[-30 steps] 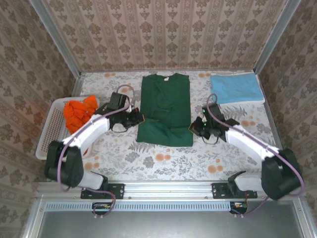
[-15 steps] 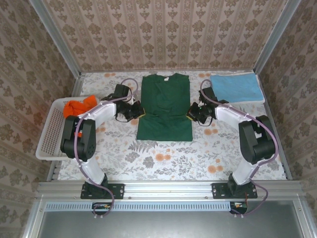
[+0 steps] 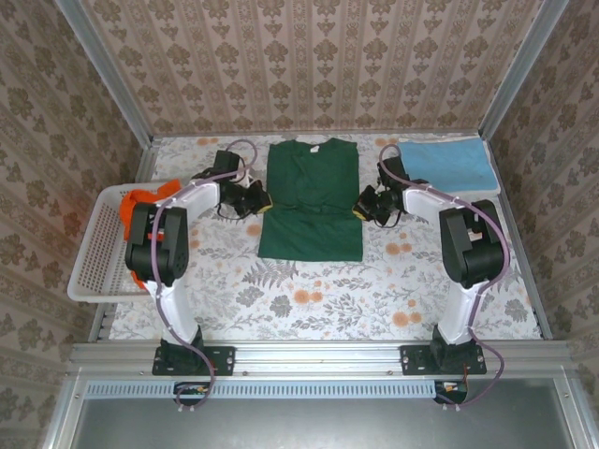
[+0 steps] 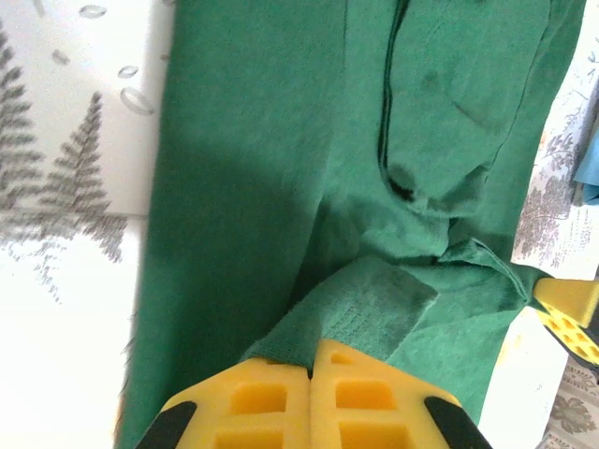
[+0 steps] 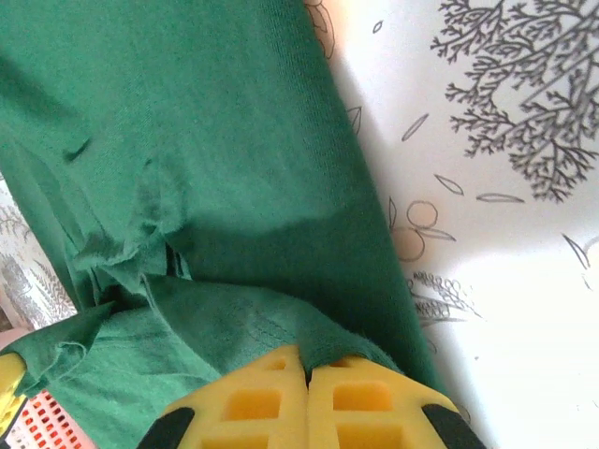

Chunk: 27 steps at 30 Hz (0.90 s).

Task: Fold and stack the t-shirts

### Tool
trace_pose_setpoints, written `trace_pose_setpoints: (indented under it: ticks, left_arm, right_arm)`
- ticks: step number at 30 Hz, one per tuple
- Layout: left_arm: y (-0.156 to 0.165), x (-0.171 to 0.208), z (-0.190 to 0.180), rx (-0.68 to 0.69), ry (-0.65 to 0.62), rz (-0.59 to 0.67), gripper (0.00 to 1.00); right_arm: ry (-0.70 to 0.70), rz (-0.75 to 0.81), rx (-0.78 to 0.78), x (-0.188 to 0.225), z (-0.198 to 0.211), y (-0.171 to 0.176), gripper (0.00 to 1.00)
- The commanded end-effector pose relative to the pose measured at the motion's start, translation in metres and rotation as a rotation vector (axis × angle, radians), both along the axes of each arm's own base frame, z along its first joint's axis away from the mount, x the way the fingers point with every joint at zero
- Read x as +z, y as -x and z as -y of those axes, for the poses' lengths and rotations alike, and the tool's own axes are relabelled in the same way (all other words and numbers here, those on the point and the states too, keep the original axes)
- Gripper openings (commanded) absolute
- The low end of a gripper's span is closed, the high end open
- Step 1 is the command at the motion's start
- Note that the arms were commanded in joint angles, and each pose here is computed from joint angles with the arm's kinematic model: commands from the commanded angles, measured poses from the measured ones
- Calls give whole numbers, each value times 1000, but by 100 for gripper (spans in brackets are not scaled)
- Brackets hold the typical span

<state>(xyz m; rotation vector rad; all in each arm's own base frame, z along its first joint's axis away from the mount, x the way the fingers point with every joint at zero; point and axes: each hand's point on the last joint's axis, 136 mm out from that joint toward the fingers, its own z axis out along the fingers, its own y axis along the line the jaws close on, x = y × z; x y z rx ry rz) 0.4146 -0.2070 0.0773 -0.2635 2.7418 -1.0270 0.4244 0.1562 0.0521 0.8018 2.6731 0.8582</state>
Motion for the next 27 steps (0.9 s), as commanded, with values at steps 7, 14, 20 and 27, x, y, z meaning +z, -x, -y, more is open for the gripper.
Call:
trace_pose_setpoints:
  ticks: [7,14,20,27]
  left_arm:
    - [-23,15,-22,63,-58,49,14]
    - [-14,63,-39,111,-127,192,48]
    - [55,68,0,0,-130,266,39]
    - [104,31,62,-162,-114,227,30]
  right_arm:
    - [-20,-10,-28,9,6,-19,40]
    - [11,104,-75,46,30,-6,56]
    - [-57,163,18,49,11,55,38]
    - [-61,138,203,24,-47,101,20]
